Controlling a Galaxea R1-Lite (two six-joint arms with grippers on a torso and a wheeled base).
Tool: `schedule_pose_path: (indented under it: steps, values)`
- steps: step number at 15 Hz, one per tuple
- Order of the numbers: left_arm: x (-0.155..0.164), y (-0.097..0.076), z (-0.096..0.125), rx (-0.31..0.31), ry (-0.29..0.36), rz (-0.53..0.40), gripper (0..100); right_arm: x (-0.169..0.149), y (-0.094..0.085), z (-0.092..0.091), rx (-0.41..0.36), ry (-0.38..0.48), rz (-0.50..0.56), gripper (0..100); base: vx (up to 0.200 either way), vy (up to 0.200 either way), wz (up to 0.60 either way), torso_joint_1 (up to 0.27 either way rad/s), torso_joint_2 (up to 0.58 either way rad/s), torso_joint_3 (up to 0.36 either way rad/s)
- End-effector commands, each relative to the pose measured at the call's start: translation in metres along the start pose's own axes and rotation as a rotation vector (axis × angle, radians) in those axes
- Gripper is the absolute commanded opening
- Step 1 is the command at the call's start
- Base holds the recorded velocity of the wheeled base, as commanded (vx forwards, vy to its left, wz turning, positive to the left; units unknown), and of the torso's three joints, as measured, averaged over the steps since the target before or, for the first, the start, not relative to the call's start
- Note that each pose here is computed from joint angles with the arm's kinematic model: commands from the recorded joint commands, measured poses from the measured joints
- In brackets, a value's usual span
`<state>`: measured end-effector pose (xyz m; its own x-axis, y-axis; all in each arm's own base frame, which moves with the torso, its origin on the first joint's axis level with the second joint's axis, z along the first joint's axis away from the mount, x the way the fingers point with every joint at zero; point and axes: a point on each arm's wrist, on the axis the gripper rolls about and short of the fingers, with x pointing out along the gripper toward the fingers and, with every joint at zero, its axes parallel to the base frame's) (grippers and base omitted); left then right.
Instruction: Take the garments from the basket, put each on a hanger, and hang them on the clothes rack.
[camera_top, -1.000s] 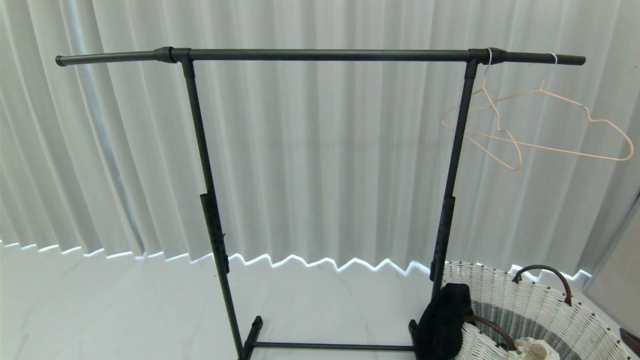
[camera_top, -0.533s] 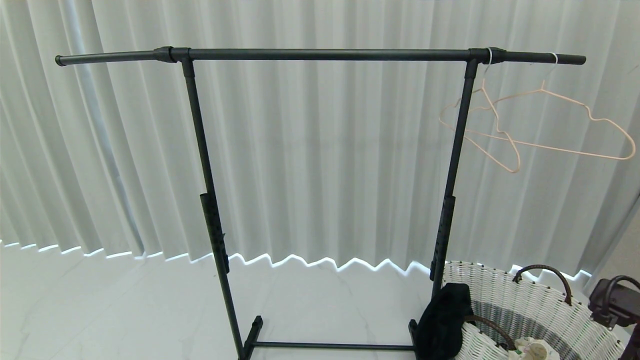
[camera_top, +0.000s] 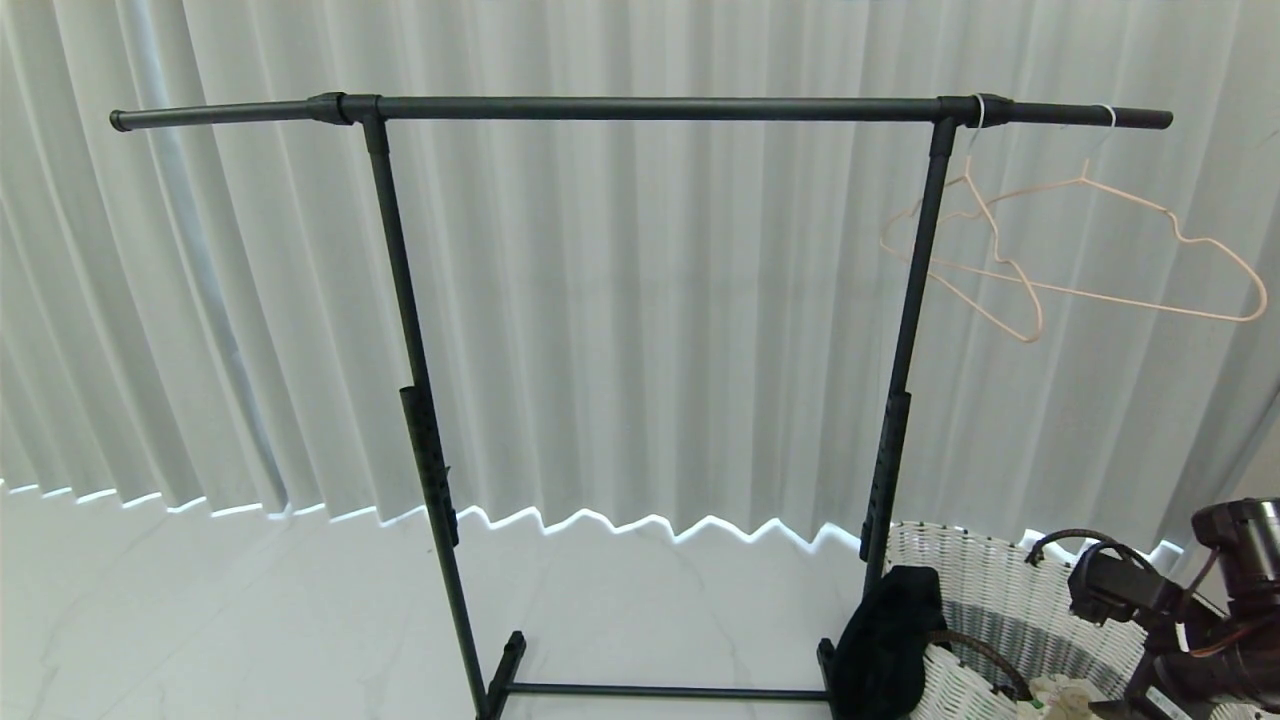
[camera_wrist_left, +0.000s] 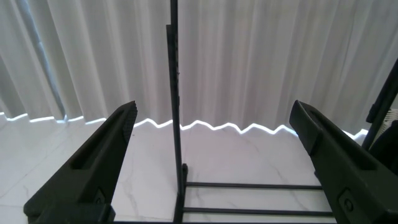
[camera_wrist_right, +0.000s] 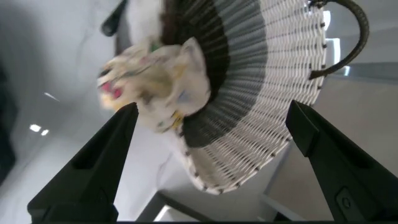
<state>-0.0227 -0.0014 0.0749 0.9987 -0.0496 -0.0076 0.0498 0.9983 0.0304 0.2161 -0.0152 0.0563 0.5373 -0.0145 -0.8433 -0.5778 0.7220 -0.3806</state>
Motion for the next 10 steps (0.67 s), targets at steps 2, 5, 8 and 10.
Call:
schedule_pose_path:
  steps: [2,5,8,10]
  values:
    - [0.0,0.0,0.0,0.0,0.0,0.0,100,0.044,0.0,-0.001,-0.004,0.091,0.034,100,0.0,0.0,0.0,0.0,0.0,0.0]
    - [0.0,0.0,0.0,0.0,0.0,0.0,100,0.061,-0.007,0.007,-0.01,0.091,0.037,100,0.0,0.0,0.0,0.0,0.0,0.0]
    - [0.0,0.0,0.0,0.0,0.0,0.0,100,0.069,-0.01,0.009,-0.01,0.103,0.034,100,0.0,0.0,0.0,0.0,0.0,0.0]
    - [0.0,0.0,0.0,-0.002,0.0,0.0,100,0.07,-0.009,0.009,-0.009,0.107,0.036,0,0.0,0.0,0.0,0.0,0.0,0.0]
